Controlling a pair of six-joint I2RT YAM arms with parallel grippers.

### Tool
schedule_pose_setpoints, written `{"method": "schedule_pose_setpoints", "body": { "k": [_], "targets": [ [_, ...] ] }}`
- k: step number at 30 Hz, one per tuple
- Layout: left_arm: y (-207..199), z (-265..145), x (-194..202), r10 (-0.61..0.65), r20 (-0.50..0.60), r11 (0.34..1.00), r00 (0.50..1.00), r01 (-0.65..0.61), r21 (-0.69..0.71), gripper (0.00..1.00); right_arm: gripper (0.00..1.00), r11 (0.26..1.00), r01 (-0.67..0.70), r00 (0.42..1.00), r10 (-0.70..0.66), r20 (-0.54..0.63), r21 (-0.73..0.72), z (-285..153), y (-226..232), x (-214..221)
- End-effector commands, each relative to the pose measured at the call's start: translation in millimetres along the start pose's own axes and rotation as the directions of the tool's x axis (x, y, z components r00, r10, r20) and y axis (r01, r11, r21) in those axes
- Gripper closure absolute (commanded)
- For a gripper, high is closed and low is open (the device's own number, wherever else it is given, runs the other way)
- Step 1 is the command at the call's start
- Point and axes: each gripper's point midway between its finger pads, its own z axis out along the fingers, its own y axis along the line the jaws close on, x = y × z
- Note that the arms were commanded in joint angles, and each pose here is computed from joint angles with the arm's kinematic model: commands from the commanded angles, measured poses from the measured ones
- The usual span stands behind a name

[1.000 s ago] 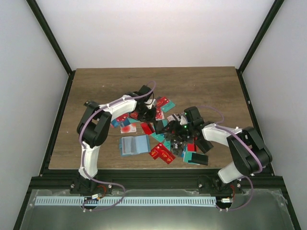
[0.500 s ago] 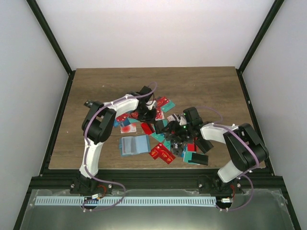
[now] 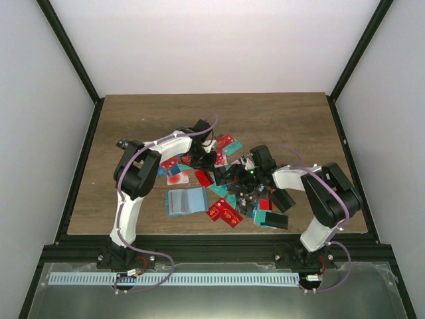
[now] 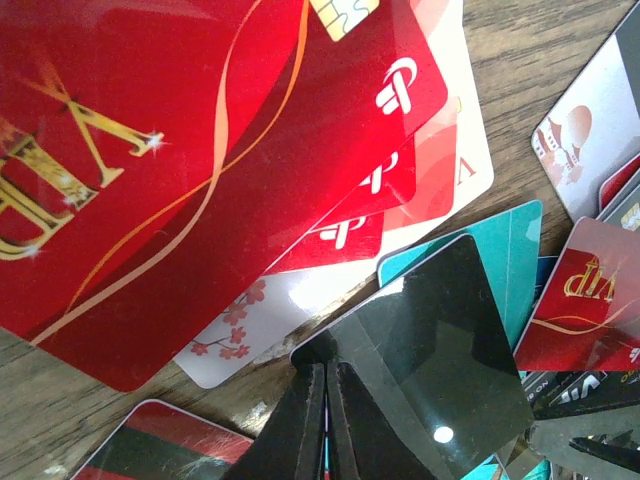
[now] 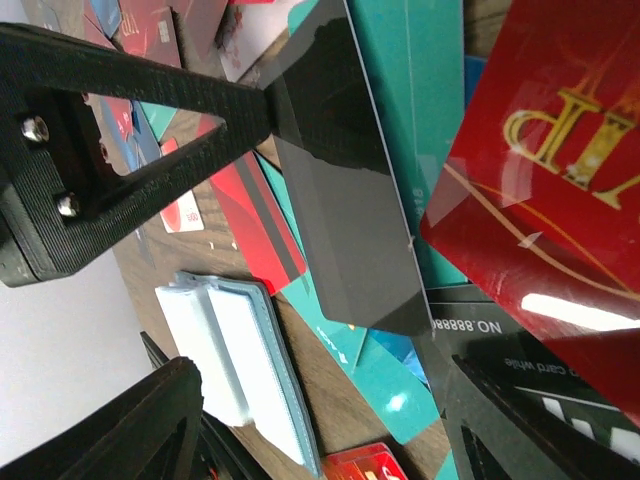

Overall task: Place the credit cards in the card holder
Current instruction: Pick up the credit card from the center of the board.

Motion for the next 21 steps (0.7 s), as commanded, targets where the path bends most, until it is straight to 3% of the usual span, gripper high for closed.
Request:
{"method": "schedule_pose_setpoints", "body": {
  "k": [1,16,21],
  "targets": [
    [18,16,7,-0.004,-0.047,0.999,0.999,0.001,-0.050,0.96,0.31,1.000,0.001,0.999,-0.002,0.036,0.017,3,0,-16],
    [27,25,15,-0.010,-0.076,0.998,0.997,0.005,-0.066,0.96,0.36,1.000,-0.002,1.000,0.002,0.014,-0.004,14,-9,-15],
    [27,26,17,-0.011,-0.078,0.998,0.997,0.007,-0.061,0.96,0.48,0.998,-0.010,1.000,0.011,0.025,-0.060,11,-9,-15]
  ]
}}
